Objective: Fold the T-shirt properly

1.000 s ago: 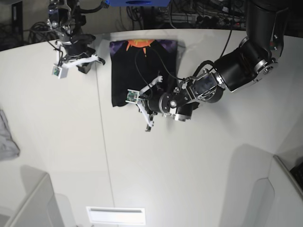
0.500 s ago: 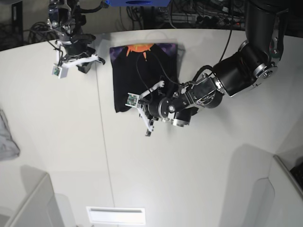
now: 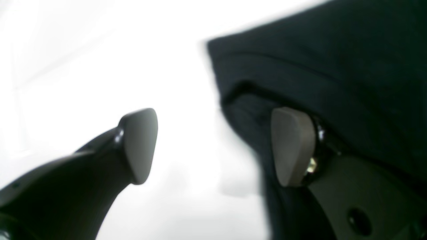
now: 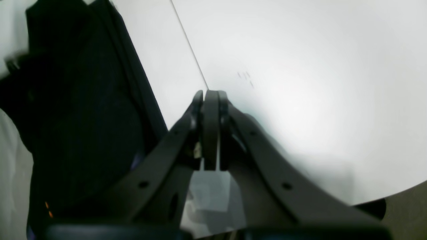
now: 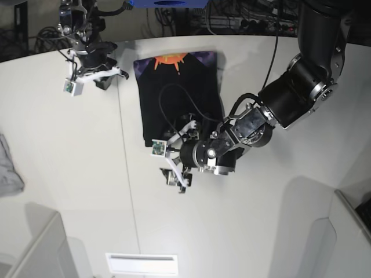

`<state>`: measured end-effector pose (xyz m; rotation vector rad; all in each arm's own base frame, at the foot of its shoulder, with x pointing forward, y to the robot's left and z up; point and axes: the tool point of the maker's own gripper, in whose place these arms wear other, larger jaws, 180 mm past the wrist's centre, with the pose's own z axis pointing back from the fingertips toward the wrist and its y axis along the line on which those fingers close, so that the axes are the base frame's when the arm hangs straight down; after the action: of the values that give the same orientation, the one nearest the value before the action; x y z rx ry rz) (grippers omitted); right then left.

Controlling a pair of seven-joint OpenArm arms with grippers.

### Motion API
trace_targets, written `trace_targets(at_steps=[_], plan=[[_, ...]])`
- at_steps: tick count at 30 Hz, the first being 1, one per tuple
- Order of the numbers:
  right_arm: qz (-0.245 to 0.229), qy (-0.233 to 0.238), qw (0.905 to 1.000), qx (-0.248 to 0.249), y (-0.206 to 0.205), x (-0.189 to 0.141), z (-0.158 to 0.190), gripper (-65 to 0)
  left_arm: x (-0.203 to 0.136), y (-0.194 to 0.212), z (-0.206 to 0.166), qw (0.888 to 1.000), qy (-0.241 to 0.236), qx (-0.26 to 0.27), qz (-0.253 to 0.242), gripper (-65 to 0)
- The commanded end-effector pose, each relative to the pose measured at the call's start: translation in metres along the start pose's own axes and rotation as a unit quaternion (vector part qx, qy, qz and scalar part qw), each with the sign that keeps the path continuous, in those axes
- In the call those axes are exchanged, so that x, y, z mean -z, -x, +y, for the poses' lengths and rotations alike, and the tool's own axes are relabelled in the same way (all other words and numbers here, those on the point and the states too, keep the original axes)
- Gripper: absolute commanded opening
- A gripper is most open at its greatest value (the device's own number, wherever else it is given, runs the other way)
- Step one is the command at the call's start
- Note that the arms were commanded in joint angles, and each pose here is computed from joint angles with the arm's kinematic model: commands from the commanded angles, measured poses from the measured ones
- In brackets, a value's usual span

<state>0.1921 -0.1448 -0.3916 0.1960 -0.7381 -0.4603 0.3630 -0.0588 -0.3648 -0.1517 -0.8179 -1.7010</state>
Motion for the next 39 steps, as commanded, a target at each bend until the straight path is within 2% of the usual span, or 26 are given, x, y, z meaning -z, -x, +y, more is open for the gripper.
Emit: trace_targets(at_steps=[1, 8, 11, 12, 13, 14, 17, 18, 21, 24, 27, 30, 39], plan=[[-0.016, -0.005, 0.9998, -0.001, -0.008, -0.002, 0.003, -65.0, -0.012, -0.022, 0.028, 0.999, -0.033, 0.010, -0.029, -13.8], [-0.015, -0.005, 0.9999, -0.001, -0.007, -0.002, 0.003, -65.0, -0.040, -0.056, 0.052, 0.993, -0.084, 0.016, -0.080, -14.0], [-0.015, -0.002, 0.9999, -0.004, -0.008, -0.003, 0.000, -65.0, -0.063, -0.047, 0.067, 0.989, -0.131, -0.019, -0.065, -15.3], [-0.015, 0.000, 0.9999, -0.006, -0.008, -0.003, -0.001, -65.0, -0.073, -0.043, 0.072, 0.986, -0.150, -0.033, -0.061, -18.3], [-0.016, 0.000, 0.9998, -0.007, -0.008, -0.004, -0.002, -65.0, -0.081, -0.039, 0.074, 0.983, -0.165, -0.049, -0.058, -22.7], [-0.017, 0.000, 0.9998, -0.009, -0.008, -0.005, -0.003, -65.0, -0.091, -0.035, 0.075, 0.980, -0.181, -0.064, -0.058, -29.8], [-0.025, 0.011, 0.9987, -0.043, -0.014, -0.005, -0.009, -65.0, -0.115, -0.012, 0.066, 0.970, -0.214, -0.105, -0.056, -60.4], [-0.029, 0.017, 0.9979, -0.055, -0.016, -0.006, -0.011, -65.0, -0.121, -0.003, 0.060, 0.967, -0.221, -0.115, -0.053, -65.0], [-0.038, 0.035, 0.9951, -0.084, -0.018, -0.007, -0.018, -65.0, -0.131, 0.022, 0.035, 0.961, -0.226, -0.152, -0.041, -65.0], [-0.063, 0.044, 0.9903, -0.115, -0.023, -0.014, -0.022, -65.0, -0.140, 0.040, 0.009, 0.953, -0.231, -0.187, -0.055, -65.0], [-0.091, 0.004, 0.9845, -0.149, -0.023, -0.023, -0.013, -65.0, -0.152, 0.053, -0.019, 0.938, -0.244, -0.229, -0.092, -65.0], [-0.109, -0.001, 0.9803, -0.165, -0.024, -0.033, -0.022, -65.0, -0.161, 0.062, -0.049, 0.924, -0.250, -0.264, -0.116, -65.0], [-0.075, -0.020, 0.9740, -0.213, -0.008, -0.054, -0.049, -65.0, -0.177, 0.077, -0.146, 0.904, -0.219, -0.348, -0.120, -65.0]])
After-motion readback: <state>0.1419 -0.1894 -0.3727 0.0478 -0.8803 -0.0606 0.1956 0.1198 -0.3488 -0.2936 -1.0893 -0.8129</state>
